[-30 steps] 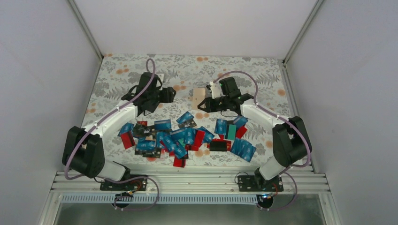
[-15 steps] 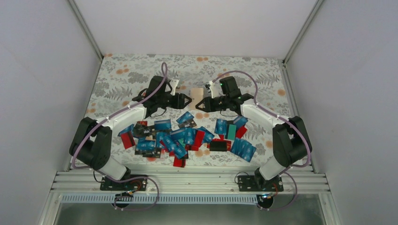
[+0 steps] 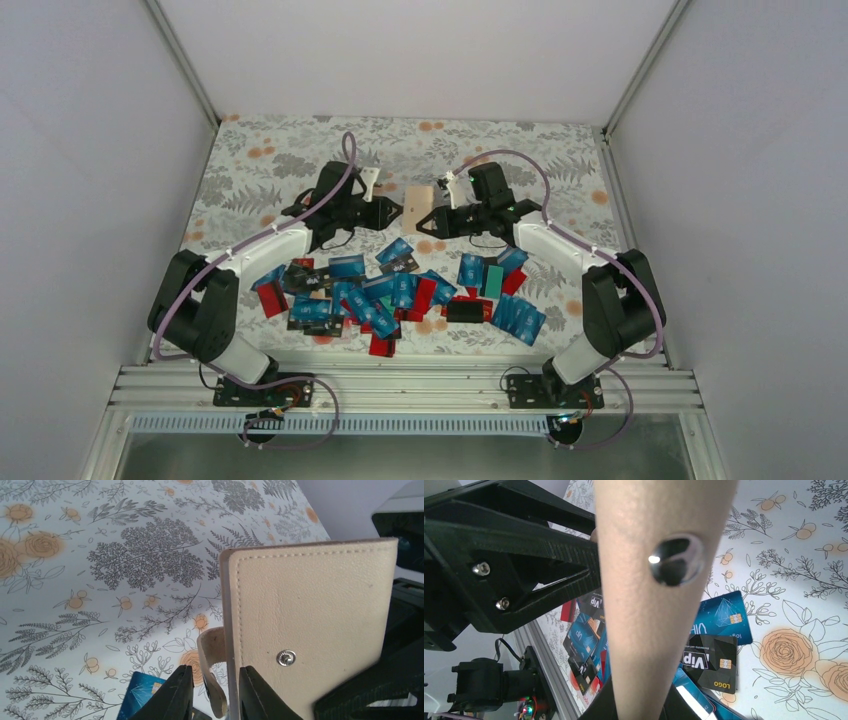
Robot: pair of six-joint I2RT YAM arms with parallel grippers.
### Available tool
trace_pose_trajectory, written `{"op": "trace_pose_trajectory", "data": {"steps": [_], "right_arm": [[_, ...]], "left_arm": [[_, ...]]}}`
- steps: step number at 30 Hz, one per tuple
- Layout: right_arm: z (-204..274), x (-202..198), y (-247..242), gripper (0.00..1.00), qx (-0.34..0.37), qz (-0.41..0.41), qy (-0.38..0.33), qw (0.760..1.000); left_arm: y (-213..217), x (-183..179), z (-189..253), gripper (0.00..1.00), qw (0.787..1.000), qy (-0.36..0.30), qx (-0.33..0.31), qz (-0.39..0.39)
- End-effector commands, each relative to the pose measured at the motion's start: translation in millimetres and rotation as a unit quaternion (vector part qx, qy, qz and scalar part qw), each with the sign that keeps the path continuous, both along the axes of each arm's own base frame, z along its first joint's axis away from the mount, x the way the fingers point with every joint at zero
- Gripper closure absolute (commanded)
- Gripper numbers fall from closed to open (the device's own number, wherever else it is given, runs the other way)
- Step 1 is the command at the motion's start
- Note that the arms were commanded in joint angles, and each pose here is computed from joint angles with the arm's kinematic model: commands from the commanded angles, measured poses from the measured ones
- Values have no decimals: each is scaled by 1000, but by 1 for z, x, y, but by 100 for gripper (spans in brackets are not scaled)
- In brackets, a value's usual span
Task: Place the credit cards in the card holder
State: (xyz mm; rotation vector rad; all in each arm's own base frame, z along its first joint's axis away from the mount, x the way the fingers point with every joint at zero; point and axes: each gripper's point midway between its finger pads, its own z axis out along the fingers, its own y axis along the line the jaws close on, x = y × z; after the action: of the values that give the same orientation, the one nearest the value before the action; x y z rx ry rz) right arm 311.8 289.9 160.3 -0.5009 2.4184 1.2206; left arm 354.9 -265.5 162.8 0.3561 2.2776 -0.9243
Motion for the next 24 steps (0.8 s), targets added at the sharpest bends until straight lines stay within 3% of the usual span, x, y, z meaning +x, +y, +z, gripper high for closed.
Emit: {"op": "trace_pose_trajectory", "data": {"steps": [1, 4, 8, 14, 24], "right_arm": [[17, -1, 2, 96, 22, 8, -24, 999], [13, -1, 1, 96, 21, 7, -20, 1000], [-7, 5, -2, 96, -2, -10, -6, 1000], [-72, 16, -15, 94, -54, -36, 53, 997], [-125, 23, -33, 67, -96, -59, 99, 989]], "left_arm": [[-2, 14, 16, 83, 999, -32, -10, 12], [-4, 18, 11, 97, 999, -29, -12, 13], [-7, 20, 1, 97, 1000, -19, -16, 15], [-13, 21, -29, 98, 1000, 8, 3, 15], [-28, 24, -78, 98, 998, 52, 28, 17]]}}
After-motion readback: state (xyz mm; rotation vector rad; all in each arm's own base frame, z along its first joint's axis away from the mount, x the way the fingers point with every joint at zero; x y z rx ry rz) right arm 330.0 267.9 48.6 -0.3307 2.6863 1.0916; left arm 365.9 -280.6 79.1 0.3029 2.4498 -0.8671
